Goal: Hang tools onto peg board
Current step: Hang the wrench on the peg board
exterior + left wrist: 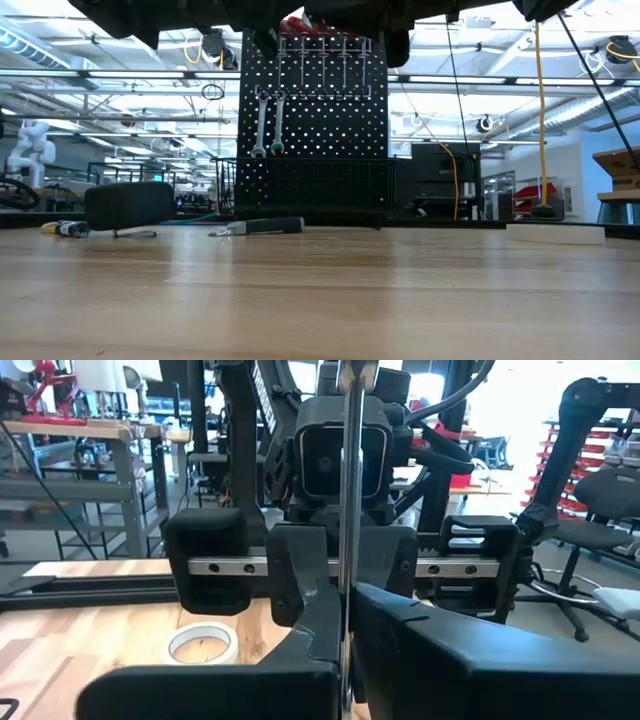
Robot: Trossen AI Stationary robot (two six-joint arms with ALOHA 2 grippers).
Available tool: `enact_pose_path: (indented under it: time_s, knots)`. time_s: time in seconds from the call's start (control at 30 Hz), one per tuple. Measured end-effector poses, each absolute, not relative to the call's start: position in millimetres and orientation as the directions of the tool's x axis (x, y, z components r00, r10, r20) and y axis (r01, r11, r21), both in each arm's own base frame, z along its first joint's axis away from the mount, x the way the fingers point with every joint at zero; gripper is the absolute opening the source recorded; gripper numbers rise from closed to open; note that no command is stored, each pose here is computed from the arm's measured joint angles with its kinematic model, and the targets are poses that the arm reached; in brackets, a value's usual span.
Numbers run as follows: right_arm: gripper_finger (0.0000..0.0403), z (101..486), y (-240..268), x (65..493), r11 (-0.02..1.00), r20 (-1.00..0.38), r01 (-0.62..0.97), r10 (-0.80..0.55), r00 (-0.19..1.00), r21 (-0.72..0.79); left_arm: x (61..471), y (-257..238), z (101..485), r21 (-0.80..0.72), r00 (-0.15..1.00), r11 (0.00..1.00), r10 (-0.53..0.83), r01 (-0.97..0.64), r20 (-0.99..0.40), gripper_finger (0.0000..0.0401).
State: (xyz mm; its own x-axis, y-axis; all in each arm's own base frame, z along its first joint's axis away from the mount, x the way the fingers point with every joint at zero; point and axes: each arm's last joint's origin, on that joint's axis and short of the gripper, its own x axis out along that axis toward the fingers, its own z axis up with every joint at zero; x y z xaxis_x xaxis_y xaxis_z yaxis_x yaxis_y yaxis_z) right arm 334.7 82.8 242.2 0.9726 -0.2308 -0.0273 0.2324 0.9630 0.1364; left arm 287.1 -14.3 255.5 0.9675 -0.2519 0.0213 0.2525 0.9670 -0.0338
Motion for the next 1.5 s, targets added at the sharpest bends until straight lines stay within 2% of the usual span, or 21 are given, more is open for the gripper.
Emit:
enact_pose_path:
  time_s: [0.1, 0.37, 0.57, 0.7, 0.83, 1.2, 1.5]
  knots:
    - [0.0039, 241.8, 82.5, 334.7, 0.961, -0.031, 0.241, -0.239, 0.970, 0.134, 287.1, -14.1, 255.4, -0.035, 0.968, 0.967, -0.251, 0.252, 0.020, 0.0010]
    - [0.0169, 240.2, 81.6, 333.1, 0.964, -0.067, 0.250, -0.244, 0.967, 0.094, 287.0, -11.5, 252.2, -0.047, 0.969, 0.968, -0.248, 0.247, -0.012, 0.0010]
    - [0.0225, 248.6, 79.0, 323.7, 0.965, -0.118, 0.253, -0.245, 0.962, 0.064, 285.7, 4.4, 242.9, -0.072, 0.974, 0.980, -0.194, 0.186, -0.116, 0.0010]
    - [0.0236, 258.3, 76.3, 314.4, 0.965, -0.141, 0.256, -0.245, 0.959, 0.064, 284.3, 19.5, 239.0, -0.089, 0.978, 0.987, -0.145, 0.132, -0.147, 0.0010]
    - [0.0235, 265.3, 75.5, 306.5, 0.964, -0.160, 0.256, -0.242, 0.957, 0.074, 280.4, 41.3, 237.5, -0.104, 0.977, 0.984, -0.158, 0.143, -0.145, 0.0010]
    - [0.0231, 266.1, 79.4, 303.6, 0.970, -0.170, 0.239, -0.228, 0.959, 0.052, 265.2, 99.7, 239.9, -0.143, 0.992, 0.989, 0.026, -0.043, -0.120, 0.0010]
    - [0.0231, 266.1, 79.3, 303.6, 0.969, -0.170, 0.240, -0.229, 0.959, 0.051, 253.7, 127.7, 237.4, -0.178, 0.985, 0.975, 0.109, -0.132, -0.131, 0.0010]
